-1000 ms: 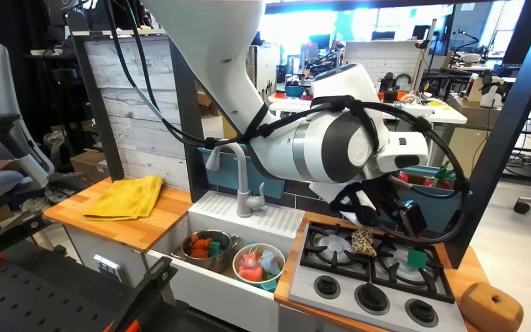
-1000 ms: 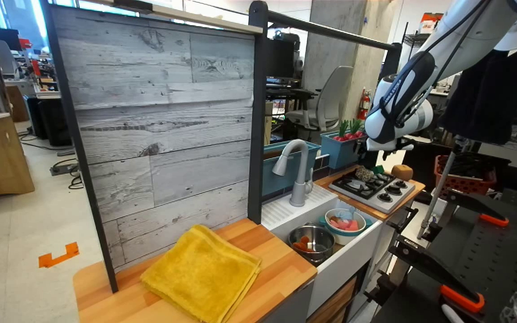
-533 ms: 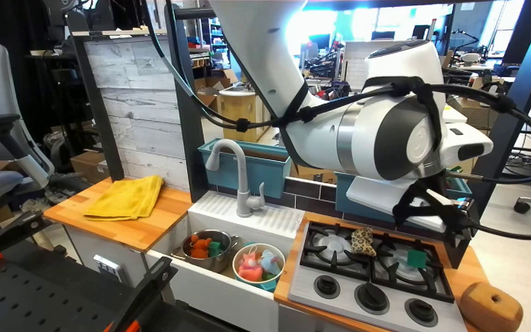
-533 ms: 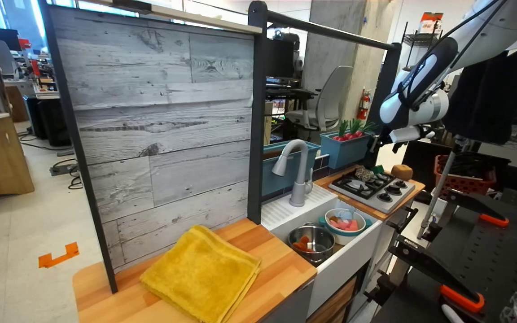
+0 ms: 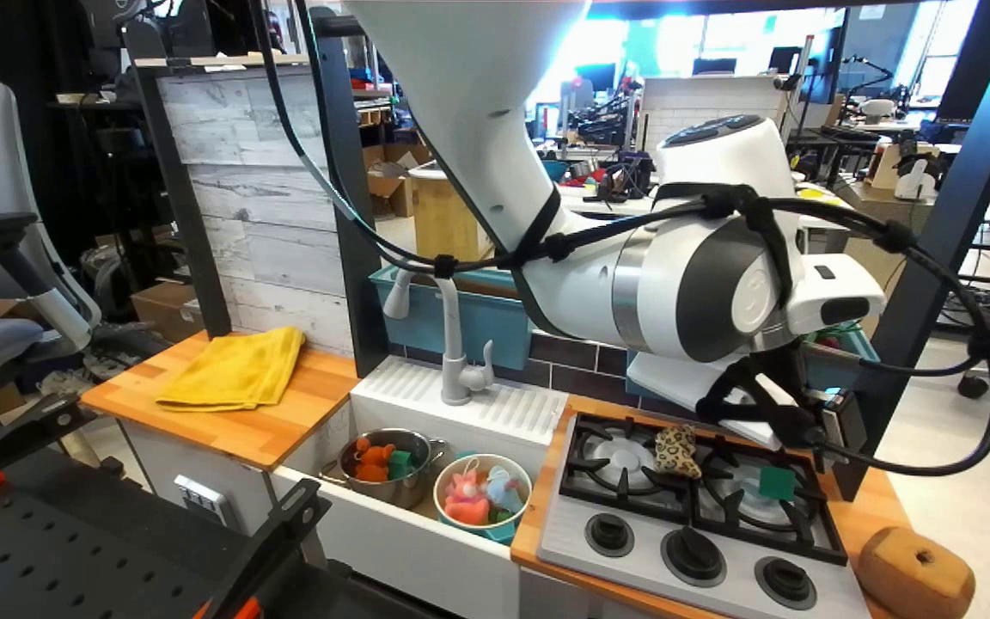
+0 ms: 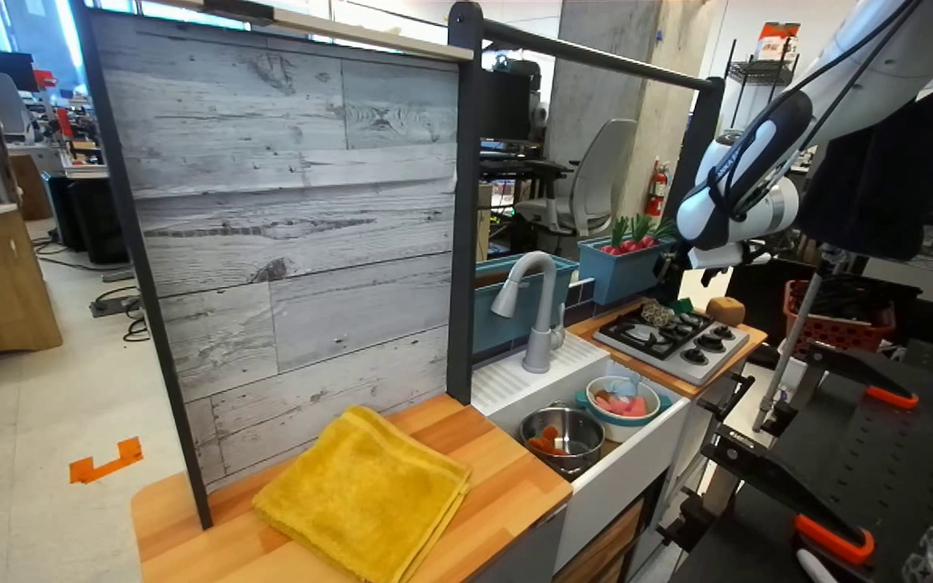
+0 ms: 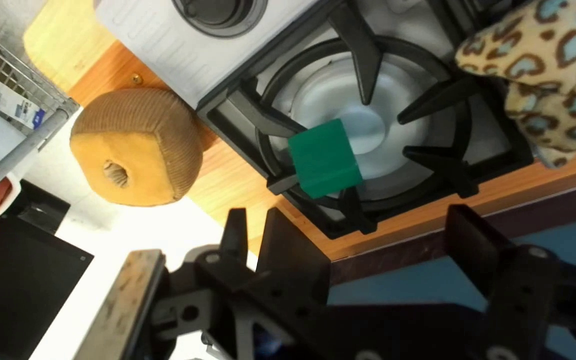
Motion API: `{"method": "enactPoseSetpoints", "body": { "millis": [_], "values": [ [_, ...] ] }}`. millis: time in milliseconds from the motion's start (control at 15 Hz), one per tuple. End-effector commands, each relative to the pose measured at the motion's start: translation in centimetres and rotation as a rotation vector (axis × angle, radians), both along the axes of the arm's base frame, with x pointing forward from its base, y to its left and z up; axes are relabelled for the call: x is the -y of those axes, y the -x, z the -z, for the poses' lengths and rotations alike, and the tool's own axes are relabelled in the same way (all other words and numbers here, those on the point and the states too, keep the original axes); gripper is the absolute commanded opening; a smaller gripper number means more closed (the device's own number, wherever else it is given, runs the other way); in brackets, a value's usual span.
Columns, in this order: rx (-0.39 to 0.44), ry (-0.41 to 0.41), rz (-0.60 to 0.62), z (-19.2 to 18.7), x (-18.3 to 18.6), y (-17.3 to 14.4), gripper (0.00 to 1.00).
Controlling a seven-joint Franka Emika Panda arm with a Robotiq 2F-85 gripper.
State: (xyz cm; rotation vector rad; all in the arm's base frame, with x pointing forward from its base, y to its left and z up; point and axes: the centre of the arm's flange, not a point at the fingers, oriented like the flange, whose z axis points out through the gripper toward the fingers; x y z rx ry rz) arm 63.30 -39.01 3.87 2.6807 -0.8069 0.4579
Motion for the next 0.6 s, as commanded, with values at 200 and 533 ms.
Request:
{"method": "enactPoseSetpoints", "body": {
  "millis": [200,533],
  "values": [
    [0.032,0.065,0.063,3.0,-0.9,-3.1,0.98],
    [-0.038,0.063,0.084,3.0,1.0,-1.4,1.00]
  ]
}}
